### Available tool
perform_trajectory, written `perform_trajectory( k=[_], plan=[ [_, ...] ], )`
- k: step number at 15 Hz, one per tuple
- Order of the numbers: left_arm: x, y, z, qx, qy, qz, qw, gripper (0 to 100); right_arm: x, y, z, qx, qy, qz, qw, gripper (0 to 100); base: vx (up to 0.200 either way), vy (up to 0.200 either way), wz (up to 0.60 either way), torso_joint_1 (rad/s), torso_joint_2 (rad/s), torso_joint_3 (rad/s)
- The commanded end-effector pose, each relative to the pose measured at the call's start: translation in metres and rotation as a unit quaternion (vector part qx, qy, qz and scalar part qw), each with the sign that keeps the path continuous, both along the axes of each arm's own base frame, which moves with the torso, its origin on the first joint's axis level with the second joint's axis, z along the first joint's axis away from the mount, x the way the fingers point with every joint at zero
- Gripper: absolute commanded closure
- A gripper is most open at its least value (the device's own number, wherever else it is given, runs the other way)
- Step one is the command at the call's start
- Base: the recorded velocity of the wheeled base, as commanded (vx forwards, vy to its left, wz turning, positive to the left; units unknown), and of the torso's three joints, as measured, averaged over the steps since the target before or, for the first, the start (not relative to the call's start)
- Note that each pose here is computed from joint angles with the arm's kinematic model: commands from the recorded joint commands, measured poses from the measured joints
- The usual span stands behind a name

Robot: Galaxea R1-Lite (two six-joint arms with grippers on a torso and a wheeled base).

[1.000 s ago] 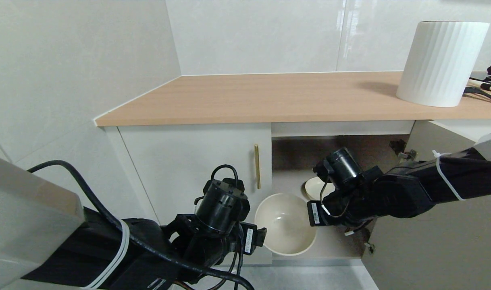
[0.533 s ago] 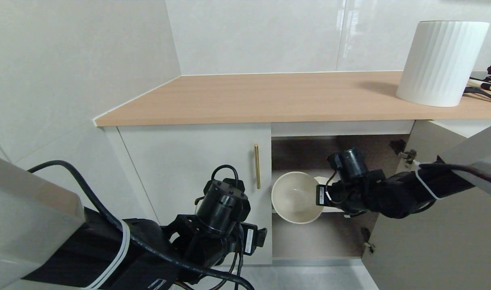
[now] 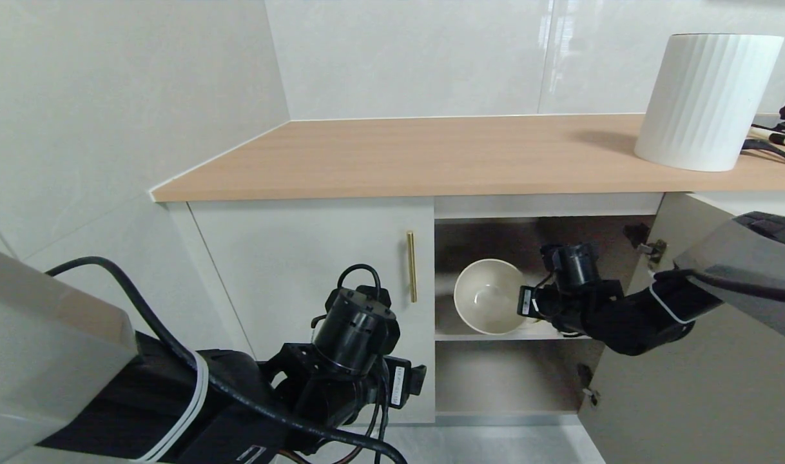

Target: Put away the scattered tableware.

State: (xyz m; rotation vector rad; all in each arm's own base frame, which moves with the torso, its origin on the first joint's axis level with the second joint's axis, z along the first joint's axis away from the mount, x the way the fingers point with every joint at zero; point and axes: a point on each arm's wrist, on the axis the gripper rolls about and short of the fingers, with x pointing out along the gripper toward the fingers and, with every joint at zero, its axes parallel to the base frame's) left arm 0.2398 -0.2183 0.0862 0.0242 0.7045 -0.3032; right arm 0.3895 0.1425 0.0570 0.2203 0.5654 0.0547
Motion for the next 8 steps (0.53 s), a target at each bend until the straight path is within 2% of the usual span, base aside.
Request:
perform_trajectory(
  k=[1, 5, 8],
  plan=[
    [0.0, 0.0, -0.001, 0.001, 0.001, 0.0, 1.0, 0, 0.01, -0.007, -0.007, -0.003, 0.002, -0.017, 1.0, 100, 0.0, 0.0, 0.0, 0.0, 0.0, 0.0],
    [0.0, 0.0, -0.001, 0.001, 0.001, 0.0, 1.0, 0, 0.02, -0.013, -0.011, -0.003, 0.0, -0.028, 1.0, 100, 0.0, 0.0, 0.0, 0.0, 0.0, 0.0],
    [0.0, 0.0, -0.001, 0.0, 0.001, 0.001, 1.0, 0, 0.038, -0.028, -0.021, -0.01, -0.005, -0.063, 0.998, 100, 0.0, 0.0, 0.0, 0.0, 0.0, 0.0]
  ],
)
